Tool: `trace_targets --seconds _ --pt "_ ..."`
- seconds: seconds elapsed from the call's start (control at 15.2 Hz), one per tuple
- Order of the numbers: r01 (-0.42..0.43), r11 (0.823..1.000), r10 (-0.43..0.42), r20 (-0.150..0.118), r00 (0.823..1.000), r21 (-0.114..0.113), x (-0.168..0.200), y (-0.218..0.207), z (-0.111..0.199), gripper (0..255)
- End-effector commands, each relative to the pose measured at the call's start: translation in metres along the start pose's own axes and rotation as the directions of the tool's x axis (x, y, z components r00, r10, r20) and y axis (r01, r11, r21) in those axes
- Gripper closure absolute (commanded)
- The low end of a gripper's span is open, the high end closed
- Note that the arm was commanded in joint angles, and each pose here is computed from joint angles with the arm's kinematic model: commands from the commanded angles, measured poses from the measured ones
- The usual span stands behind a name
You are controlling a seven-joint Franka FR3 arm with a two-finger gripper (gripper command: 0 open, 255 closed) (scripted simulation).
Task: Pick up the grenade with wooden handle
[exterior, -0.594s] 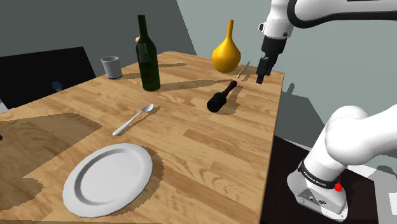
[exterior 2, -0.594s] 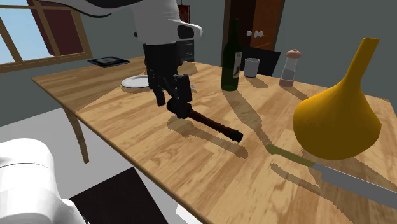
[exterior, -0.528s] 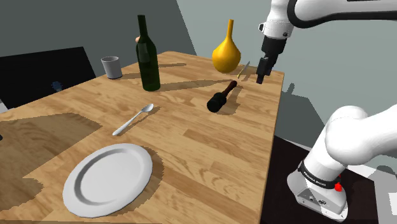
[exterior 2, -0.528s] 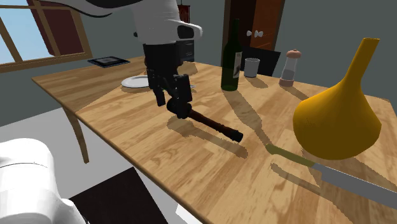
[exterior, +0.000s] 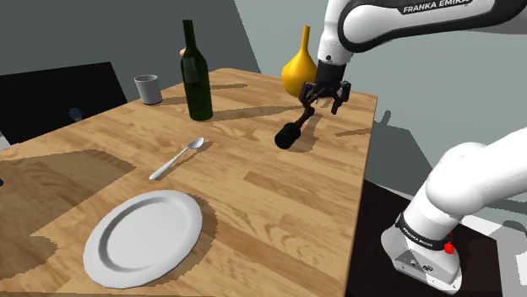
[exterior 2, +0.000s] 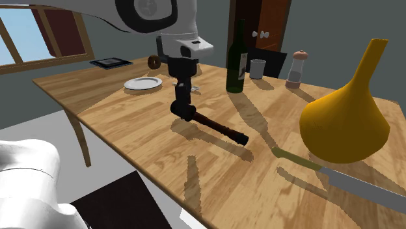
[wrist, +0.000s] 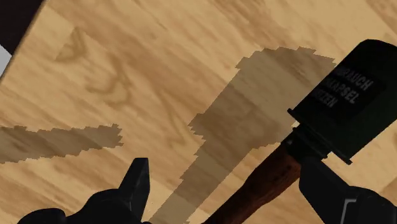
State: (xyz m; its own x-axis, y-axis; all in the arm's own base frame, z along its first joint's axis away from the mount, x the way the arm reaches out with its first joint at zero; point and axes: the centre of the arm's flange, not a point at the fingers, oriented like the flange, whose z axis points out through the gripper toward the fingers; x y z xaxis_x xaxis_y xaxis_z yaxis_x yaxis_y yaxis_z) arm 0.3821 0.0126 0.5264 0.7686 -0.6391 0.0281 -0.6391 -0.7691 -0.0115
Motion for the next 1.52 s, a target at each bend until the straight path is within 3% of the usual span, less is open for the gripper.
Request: trace_targets --seconds 0.0,0.07,0.13,0.26,0.92,0.99,1.45 --pt "-0.233 0.972 0.233 0.006 0.972 0.016 0.015 -0.016 0.007 0" --pt "-0.336 0.942 0.335 0.009 0.942 0.022 0.024 -0.023 0.012 0" --pt "-0.434 0.900 0.434 0.013 0.901 0.029 0.033 -0.029 0.017 0" --pt "-0.608 0.793 0.608 0.023 0.794 0.039 0.054 -0.038 0.026 0" --pt "-0.608 0.793 0.608 0.023 0.794 0.039 0.052 -0.038 0.066 0" --pt "-0.608 0.793 0.608 0.023 0.794 0.039 0.052 -0.038 0.065 255" --pt "-0.608 0.793 0.608 0.023 0.794 0.039 0.052 -0.038 0.065 255"
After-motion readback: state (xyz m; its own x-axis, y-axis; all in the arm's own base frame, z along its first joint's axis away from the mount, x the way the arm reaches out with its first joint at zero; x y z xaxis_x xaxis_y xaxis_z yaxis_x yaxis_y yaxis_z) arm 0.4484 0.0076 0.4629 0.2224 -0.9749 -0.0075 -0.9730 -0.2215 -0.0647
